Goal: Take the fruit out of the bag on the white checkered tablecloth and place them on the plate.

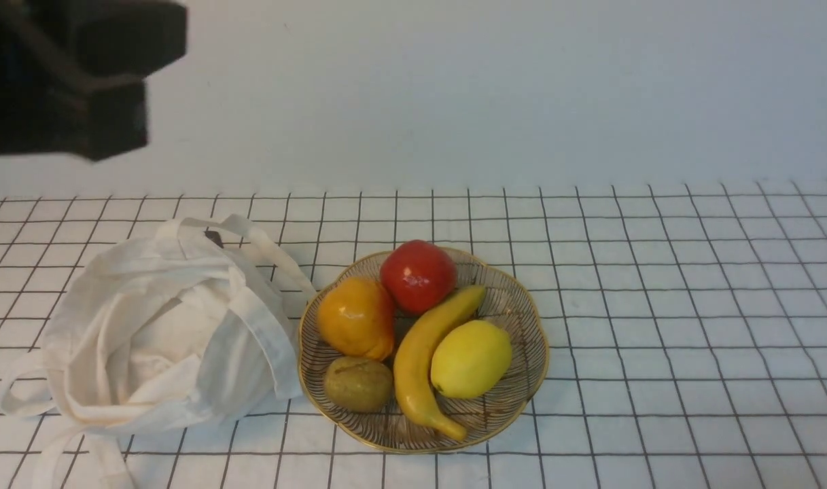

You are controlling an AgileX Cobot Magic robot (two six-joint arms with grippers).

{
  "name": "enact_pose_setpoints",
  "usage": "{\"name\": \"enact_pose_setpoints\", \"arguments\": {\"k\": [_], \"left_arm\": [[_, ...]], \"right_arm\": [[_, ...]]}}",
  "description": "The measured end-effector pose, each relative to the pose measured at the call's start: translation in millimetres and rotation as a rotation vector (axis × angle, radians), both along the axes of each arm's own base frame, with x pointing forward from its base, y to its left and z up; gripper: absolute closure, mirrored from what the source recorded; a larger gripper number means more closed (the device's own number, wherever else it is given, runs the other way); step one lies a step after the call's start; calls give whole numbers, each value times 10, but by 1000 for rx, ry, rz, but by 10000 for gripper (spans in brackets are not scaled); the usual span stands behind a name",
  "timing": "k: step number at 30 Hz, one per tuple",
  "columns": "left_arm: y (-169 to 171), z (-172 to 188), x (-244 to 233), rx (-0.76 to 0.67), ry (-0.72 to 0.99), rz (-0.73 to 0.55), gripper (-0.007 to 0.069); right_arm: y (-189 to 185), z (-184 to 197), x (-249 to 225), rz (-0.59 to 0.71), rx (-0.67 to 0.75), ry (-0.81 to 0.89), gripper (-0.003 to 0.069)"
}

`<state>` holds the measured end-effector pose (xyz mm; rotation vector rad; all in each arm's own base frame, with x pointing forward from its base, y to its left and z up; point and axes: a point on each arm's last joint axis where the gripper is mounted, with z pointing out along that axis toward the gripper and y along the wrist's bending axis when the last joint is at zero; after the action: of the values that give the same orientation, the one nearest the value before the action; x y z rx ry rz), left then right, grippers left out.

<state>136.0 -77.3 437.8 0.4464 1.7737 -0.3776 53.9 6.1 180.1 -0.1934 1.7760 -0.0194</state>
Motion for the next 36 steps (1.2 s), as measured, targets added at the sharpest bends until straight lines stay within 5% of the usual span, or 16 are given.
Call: {"name": "enact_pose_setpoints", "arguments": {"k": [8, 36], "left_arm": [[318, -488, -471, -46, -26, 53, 633], [582, -679, -869, -97, -128, 133, 633]], "right_arm": [[0, 0, 0, -1, 3, 0, 673], [0, 0, 0, -1, 3, 0, 673]]}}
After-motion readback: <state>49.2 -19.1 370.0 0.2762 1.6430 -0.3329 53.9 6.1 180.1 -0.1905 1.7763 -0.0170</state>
